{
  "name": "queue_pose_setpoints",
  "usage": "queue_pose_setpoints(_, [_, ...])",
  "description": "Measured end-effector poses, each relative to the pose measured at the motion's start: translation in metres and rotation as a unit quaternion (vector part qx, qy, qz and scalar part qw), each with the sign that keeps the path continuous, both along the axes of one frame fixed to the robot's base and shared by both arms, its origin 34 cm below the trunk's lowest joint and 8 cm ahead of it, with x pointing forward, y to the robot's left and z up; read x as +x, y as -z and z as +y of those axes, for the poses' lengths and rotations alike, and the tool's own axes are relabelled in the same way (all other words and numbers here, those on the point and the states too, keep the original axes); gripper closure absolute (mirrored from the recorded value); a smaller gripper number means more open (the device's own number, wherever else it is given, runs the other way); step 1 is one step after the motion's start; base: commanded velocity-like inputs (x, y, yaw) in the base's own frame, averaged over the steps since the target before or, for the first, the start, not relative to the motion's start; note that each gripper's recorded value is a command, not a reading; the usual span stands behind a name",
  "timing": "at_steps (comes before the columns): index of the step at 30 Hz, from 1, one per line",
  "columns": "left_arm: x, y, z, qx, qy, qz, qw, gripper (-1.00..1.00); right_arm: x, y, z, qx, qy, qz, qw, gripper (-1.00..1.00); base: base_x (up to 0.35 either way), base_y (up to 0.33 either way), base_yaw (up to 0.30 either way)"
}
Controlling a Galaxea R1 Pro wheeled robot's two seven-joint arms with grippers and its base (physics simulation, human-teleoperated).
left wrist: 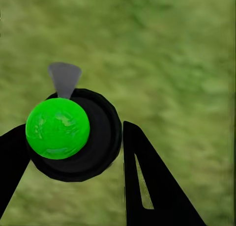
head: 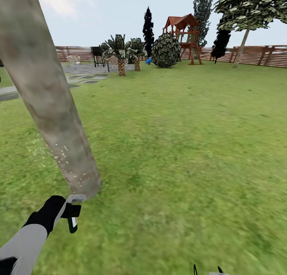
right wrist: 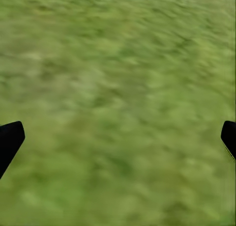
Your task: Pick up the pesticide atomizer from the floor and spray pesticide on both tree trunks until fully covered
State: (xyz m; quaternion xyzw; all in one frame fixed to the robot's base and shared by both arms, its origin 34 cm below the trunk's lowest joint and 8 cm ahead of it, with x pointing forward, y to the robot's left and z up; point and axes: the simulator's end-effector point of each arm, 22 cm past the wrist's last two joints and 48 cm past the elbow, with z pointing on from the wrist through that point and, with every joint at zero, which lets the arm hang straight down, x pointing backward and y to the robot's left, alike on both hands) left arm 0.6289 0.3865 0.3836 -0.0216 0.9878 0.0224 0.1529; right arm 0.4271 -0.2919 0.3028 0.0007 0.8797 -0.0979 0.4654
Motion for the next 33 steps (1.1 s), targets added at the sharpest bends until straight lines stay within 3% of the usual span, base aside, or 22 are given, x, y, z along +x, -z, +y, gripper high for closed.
queue_pose_setpoints(24, [0.0012, -0.0008, -0.0001, -0.001, -0.001, -0.002, 1.0000, 1.00, 0.0000, 0.0000, 0.0001, 0.000, 0.000, 0.000, 1.0000, -1.00, 0.100, -0.257, 0.275])
queue_pose_setpoints(33, [0.0012, -0.0008, -0.0003, -0.001, -0.001, -0.002, 1.0000, 1.00, 0.0000, 0.0000, 0.0001, 0.000, 0.000, 0.000, 1.0000, -1.00, 0.170, -0.233, 0.022])
